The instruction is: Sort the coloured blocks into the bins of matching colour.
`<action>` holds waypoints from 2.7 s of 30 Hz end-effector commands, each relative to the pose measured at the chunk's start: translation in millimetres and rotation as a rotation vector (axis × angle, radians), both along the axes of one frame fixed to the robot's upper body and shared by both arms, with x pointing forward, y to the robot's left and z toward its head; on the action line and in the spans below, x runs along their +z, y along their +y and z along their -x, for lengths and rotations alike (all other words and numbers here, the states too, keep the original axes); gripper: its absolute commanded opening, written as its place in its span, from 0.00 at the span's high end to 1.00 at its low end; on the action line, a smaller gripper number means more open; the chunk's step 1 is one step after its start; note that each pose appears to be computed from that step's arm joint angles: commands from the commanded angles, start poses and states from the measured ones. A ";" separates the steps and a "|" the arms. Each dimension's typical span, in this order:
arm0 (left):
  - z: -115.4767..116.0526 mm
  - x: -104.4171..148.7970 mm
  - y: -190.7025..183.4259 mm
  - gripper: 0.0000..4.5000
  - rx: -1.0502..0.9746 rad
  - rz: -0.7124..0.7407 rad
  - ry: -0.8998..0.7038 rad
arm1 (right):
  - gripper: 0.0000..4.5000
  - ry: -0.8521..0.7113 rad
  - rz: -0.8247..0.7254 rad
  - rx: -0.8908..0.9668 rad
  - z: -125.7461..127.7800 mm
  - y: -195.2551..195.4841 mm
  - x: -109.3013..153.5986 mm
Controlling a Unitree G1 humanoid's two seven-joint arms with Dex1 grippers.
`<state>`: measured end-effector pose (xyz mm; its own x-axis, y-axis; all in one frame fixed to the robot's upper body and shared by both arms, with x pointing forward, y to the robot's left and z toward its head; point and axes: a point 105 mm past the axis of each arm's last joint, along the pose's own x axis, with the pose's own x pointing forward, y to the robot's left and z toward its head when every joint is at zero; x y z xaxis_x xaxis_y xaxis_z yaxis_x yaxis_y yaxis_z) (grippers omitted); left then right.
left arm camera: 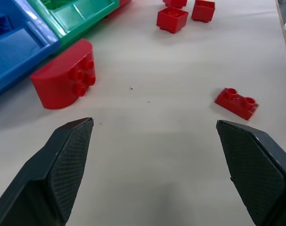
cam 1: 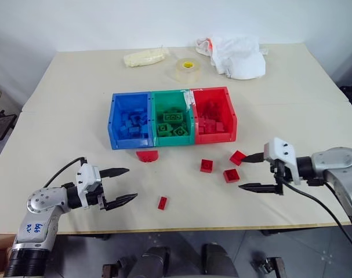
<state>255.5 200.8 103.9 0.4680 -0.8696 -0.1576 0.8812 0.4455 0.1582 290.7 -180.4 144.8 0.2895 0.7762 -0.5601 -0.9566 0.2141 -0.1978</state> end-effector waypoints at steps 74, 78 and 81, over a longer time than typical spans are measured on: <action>-11.4 14.4 29.7 0.00 0.005 0.067 -0.130 | 0.00 -0.072 -0.011 -0.252 4.2 -44.5 18.7; -9.1 15.8 27.5 0.00 0.007 0.070 -0.136 | 0.00 -0.108 -0.066 -0.247 -15.0 -29.0 18.1; -6.0 15.9 26.8 0.00 0.011 0.071 -0.138 | 0.00 -0.116 -0.089 -0.251 -28.7 -21.4 13.7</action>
<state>264.3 224.8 111.3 0.4811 -0.8755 -0.0448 0.8609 0.4622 0.2129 313.1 -202.8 154.2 0.5161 0.7212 -0.4621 -0.8556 0.4588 -0.2397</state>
